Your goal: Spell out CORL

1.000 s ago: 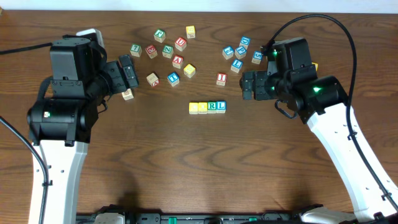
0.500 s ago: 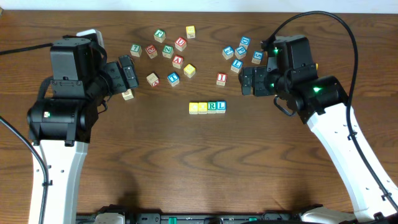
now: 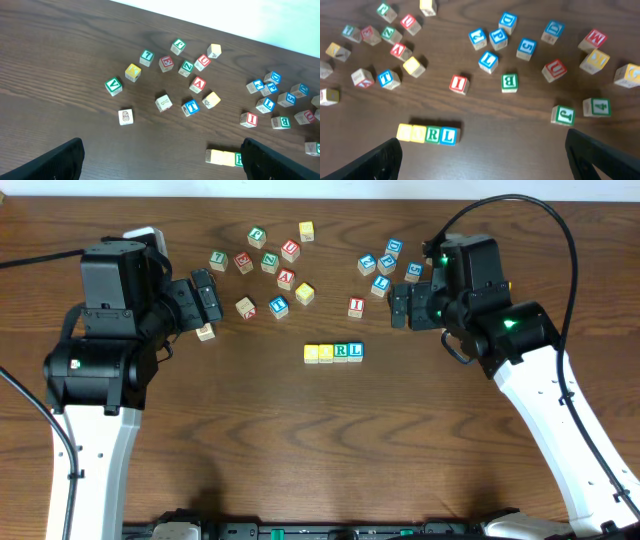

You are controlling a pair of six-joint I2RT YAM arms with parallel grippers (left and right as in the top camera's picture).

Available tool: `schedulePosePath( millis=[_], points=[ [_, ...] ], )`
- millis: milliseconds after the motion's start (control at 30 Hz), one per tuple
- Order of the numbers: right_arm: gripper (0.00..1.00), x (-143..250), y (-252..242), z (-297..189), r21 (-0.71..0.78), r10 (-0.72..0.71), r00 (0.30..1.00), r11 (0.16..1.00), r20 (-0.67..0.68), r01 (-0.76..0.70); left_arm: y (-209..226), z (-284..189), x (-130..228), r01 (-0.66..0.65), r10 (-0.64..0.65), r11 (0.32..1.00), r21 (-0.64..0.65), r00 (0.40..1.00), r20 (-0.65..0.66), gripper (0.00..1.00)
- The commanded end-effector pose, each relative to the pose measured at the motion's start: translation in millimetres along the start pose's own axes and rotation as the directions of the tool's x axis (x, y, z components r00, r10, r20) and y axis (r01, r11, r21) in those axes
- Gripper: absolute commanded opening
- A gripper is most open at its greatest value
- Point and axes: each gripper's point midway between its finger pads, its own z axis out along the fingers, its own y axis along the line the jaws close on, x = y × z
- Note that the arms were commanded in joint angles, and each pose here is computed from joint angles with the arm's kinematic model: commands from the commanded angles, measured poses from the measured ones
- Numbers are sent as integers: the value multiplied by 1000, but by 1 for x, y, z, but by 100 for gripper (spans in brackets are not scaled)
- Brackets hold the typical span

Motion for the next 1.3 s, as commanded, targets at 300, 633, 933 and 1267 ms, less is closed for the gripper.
schedulePosePath(
  millis=[300,633,933,1267],
  points=[
    [99,-31,-24,-37,95,-3,989,995,150,-11,3,-1,-3,2,-2,1000,-14,1000,8,98],
    [99,-34,-56,-60,136,32,969,989,243,-67,3,-1,-3,2,-2,1000,-14,1000,8,98],
    [99,1,-93,-77,107,77,880,984,469,-143,3,-1,-3,2,-2,1000,-14,1000,8,98],
    [99,69,-115,-87,96,66,735,980,675,-175,3,-1,-3,2,-2,1000,-14,1000,8,98]
  ],
)
